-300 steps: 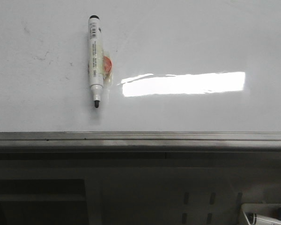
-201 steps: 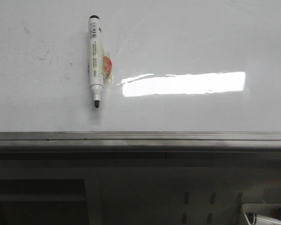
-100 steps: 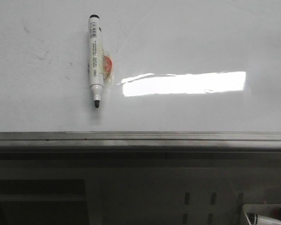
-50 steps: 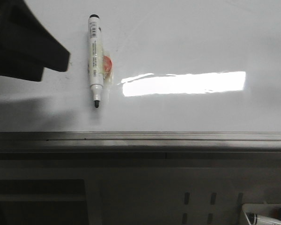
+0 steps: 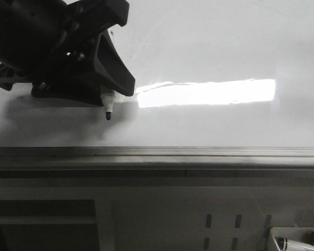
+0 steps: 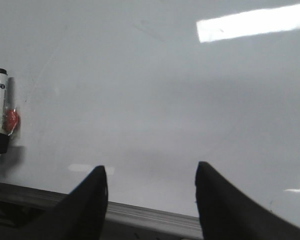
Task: Write number 4 on whiteboard
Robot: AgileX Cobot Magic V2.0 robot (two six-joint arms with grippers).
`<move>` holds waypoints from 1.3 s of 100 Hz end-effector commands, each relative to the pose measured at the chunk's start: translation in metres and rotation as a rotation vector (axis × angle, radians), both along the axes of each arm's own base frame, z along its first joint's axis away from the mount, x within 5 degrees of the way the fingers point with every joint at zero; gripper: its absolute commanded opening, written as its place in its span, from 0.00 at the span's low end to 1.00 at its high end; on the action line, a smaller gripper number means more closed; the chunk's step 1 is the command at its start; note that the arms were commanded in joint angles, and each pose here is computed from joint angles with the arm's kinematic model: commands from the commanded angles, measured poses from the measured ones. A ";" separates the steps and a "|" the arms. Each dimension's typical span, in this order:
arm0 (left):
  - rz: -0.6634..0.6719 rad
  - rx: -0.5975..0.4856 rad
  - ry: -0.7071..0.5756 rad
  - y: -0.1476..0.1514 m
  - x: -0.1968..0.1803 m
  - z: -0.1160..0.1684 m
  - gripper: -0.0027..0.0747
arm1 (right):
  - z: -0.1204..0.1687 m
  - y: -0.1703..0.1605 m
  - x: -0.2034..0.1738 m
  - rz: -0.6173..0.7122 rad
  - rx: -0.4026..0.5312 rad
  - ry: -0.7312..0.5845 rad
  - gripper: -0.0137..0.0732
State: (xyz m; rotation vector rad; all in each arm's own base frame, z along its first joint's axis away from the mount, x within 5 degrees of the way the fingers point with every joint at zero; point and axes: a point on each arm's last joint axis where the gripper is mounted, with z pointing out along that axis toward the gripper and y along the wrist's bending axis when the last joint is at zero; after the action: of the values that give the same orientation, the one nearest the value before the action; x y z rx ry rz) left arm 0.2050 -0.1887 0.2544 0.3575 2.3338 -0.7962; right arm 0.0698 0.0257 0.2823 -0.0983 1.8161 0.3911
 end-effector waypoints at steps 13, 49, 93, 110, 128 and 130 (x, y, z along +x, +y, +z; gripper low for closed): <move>0.033 -0.021 -0.028 -0.002 0.007 0.004 0.13 | 0.017 -0.001 0.003 -0.019 0.018 -0.096 0.56; -0.376 0.170 -0.215 -0.004 -0.013 0.032 0.01 | 0.066 0.015 0.007 0.251 -0.323 -0.046 0.56; -1.086 0.423 -0.593 0.004 -0.045 0.070 0.01 | 0.088 0.104 0.037 0.876 -0.513 -0.184 0.56; -1.171 0.434 -0.654 0.008 -0.053 0.074 0.01 | 0.095 0.125 0.051 0.878 -0.500 -0.218 0.56; -1.167 0.416 -0.659 0.008 -0.055 0.077 0.01 | 0.094 0.143 0.053 0.962 -0.520 -0.182 0.56; -1.167 0.413 -0.658 0.008 -0.055 0.077 0.01 | 0.093 0.144 0.053 0.969 -0.524 -0.185 0.56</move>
State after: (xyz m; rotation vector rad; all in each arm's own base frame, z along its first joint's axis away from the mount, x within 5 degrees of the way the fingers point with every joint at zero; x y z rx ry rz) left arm 0.1536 -0.1789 0.3125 1.9983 1.5351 -0.4720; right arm 0.1209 0.1636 0.3618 -1.3828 1.6067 0.5324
